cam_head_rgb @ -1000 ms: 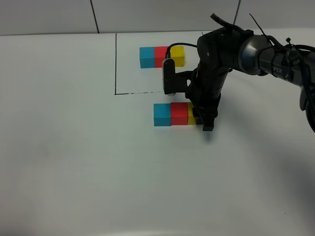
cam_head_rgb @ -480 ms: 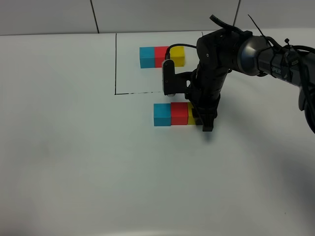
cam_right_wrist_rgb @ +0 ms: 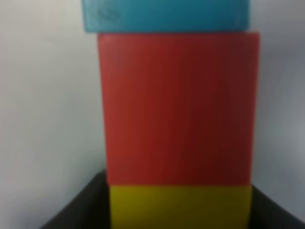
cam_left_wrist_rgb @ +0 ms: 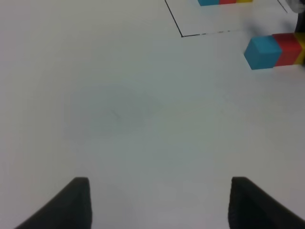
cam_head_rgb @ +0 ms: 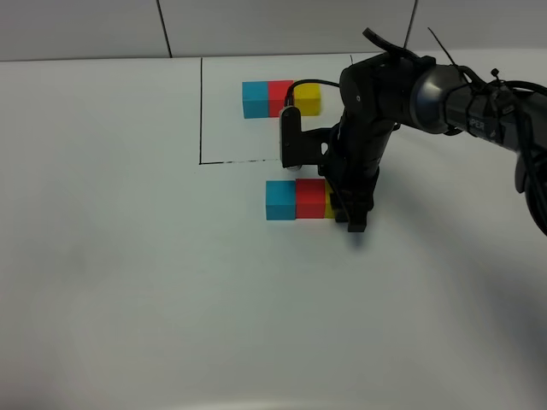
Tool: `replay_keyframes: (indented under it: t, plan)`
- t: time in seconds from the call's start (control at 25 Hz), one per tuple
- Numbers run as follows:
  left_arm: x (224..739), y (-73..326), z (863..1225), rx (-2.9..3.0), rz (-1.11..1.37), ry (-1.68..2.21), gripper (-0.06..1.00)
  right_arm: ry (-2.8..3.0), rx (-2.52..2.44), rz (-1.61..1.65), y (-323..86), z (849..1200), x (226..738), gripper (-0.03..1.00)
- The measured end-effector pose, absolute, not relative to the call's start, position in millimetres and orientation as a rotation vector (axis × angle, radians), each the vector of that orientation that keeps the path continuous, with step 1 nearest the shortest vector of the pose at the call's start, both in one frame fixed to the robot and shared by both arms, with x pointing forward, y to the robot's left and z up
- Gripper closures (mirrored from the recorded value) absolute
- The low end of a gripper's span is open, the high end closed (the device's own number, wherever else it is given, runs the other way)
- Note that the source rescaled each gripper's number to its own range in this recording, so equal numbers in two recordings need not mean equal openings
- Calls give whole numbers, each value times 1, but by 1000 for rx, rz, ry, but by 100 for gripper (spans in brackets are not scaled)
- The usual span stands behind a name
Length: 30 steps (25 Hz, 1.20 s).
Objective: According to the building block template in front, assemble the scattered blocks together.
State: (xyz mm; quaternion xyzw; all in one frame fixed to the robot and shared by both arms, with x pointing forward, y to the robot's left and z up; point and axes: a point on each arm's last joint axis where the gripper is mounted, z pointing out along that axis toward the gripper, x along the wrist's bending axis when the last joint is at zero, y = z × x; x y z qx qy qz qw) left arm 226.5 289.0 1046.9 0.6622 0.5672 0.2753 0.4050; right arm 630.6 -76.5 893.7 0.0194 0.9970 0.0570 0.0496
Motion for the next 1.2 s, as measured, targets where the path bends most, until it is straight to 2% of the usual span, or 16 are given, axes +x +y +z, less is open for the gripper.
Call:
replay_keyframes:
  t: [0.28,0.36,0.44,0.72,1.0,1.2]
  plan:
    - [226,289,1047,1671,695,1431,58,3039,143,188,-77,898,628,33]
    - [226,289,1047,1671,695,1431,58,3008,195,198,-80,912,629,23]
    - [226,289,1047,1671,695,1431,58,2978,237,193,-86,926,627,17]
    - [226,289,1047,1671,695,1431,58,2908,461,186,-134,950,601,15]
    - [226,289,1047,1671,695,1431,58,2677,1042,332,-204,967,545,15]
    - [226,289,1047,1671,695,1431,58,2530,1374,360,-235,978,519,15]
